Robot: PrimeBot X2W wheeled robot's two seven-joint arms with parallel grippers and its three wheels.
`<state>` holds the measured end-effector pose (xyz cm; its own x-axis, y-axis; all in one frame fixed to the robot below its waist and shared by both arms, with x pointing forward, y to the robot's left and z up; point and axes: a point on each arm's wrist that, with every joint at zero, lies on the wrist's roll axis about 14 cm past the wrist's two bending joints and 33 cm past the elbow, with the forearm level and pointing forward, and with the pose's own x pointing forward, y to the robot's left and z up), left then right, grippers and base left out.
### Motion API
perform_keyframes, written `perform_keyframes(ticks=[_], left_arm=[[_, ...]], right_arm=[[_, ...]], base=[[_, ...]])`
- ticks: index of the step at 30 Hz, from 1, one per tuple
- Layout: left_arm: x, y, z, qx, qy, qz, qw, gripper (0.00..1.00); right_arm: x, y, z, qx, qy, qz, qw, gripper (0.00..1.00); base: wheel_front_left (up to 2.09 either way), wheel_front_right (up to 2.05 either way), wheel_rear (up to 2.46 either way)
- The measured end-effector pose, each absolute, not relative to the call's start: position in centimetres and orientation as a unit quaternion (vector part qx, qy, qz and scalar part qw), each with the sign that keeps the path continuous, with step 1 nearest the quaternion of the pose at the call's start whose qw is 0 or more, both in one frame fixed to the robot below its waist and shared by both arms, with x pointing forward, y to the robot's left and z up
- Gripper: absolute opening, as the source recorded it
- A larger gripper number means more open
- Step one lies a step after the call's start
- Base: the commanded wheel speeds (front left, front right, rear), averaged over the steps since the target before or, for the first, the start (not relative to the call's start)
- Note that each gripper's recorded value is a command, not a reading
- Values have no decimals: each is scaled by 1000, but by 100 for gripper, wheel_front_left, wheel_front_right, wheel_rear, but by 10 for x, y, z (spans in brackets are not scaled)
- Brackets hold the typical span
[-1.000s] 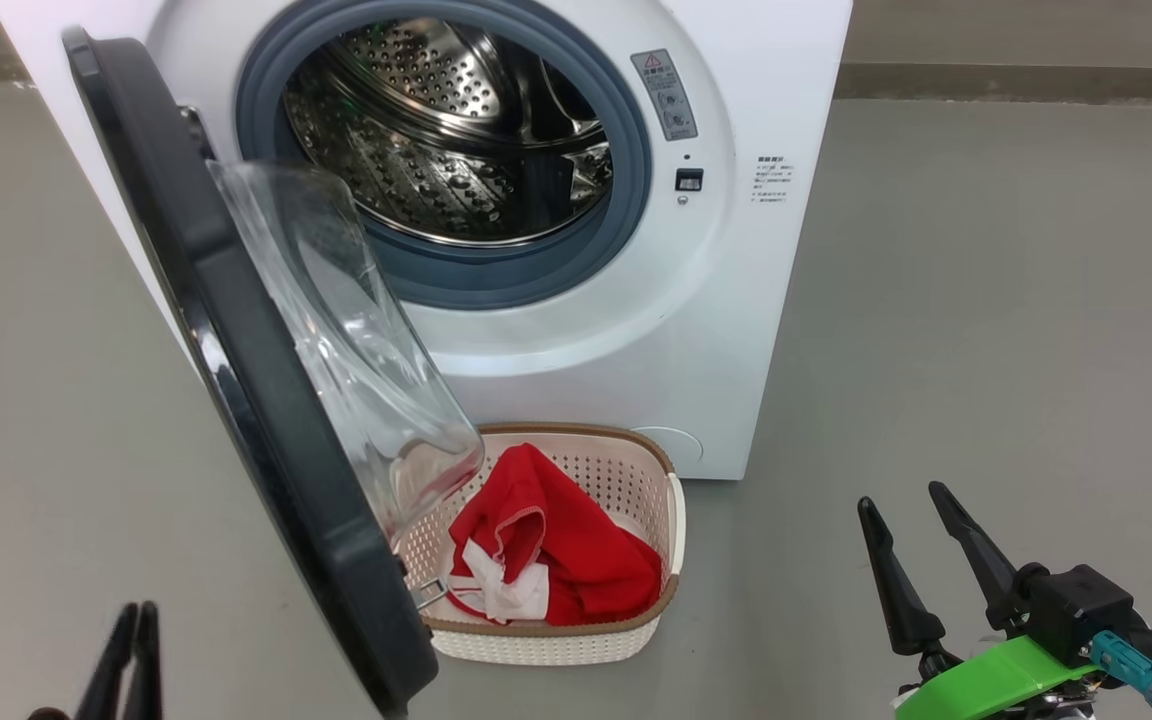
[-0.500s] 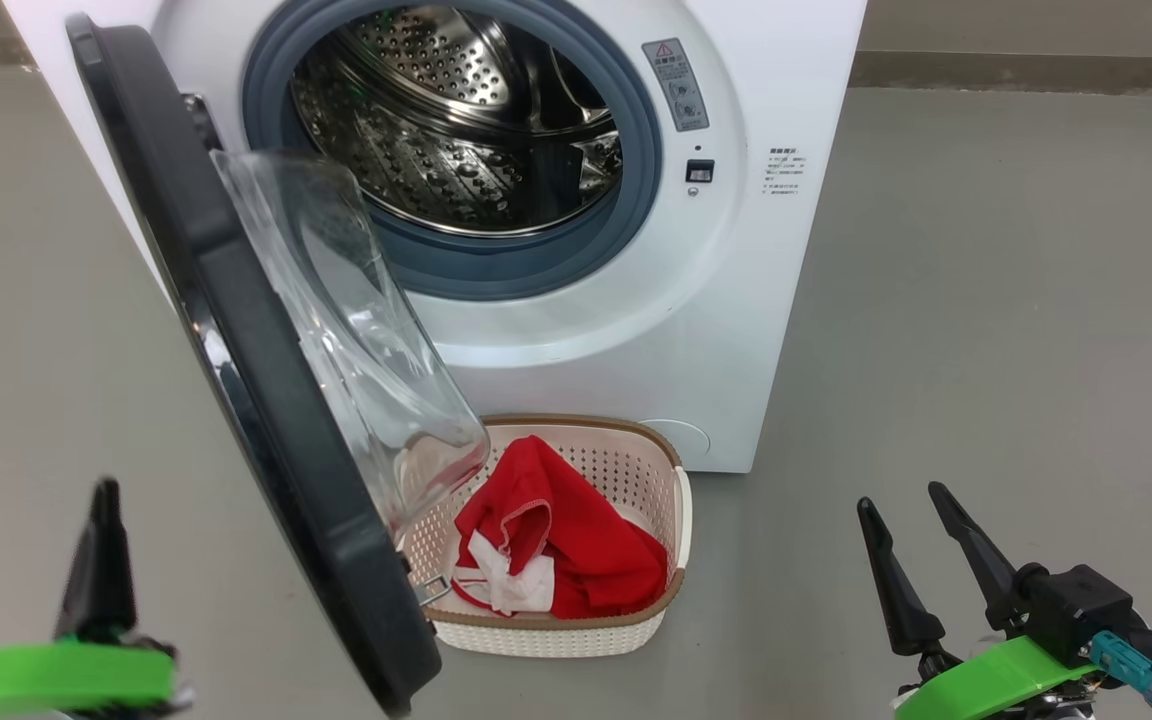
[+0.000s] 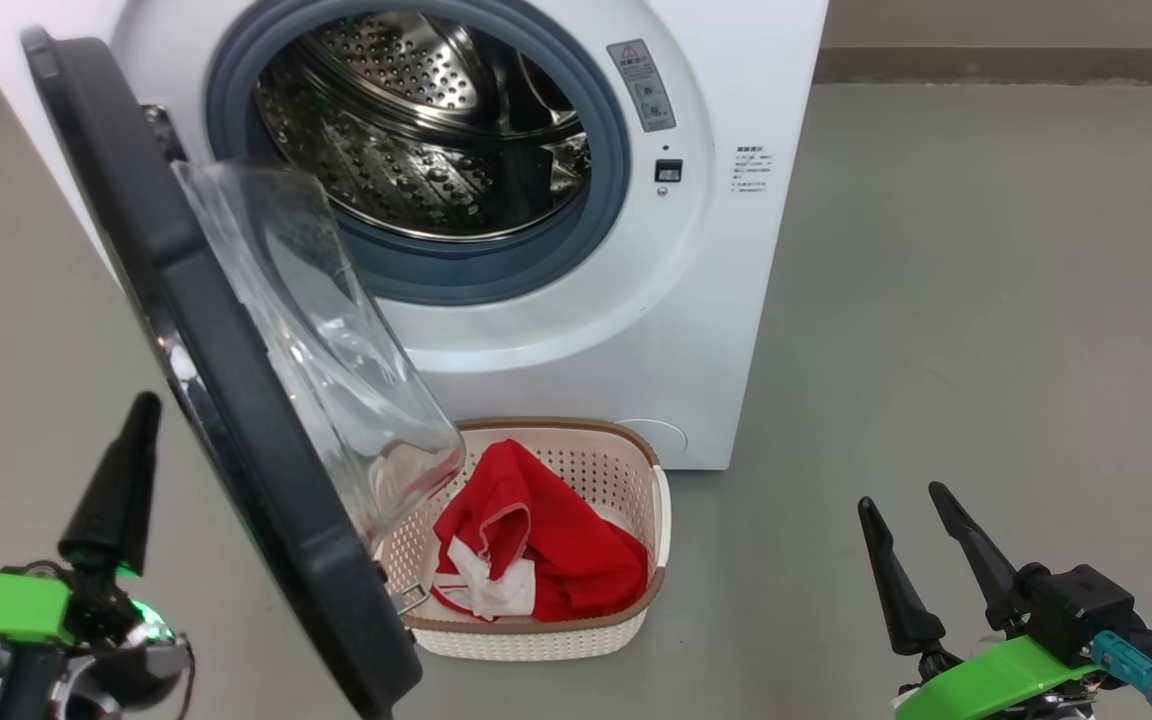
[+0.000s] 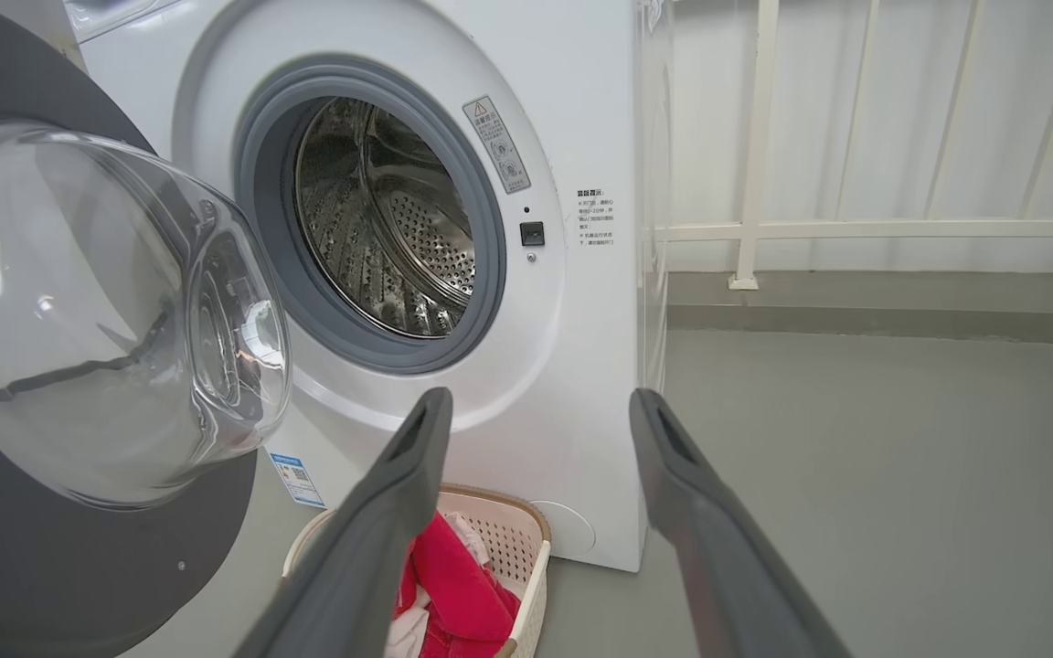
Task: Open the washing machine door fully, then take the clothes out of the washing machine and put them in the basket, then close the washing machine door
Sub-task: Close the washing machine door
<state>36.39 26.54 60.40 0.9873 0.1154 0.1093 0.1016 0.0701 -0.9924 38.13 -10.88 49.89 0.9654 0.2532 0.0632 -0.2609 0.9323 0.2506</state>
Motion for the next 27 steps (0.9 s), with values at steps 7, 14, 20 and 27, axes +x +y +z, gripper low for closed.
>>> perform_keyframes(ticks=[7,14,20,27], left_arm=[[370,242,609,-693,-52,-22,719,0],[380,221,607,-694,-29,-43,718,0],[392,199,606,-698,-8,-62,713,0],[411,172,601,-706,5,-74,705,0]], right_arm=[[379,-117,496,130,-12,118,984,100],[375,-131,493,130,-10,98,987,100],[374,-144,495,130,-17,79,988,100],[365,-158,493,129,-16,57,990,100]], base=[[0,0,0],[0,0,0],[0,0,0],[0,0,0]])
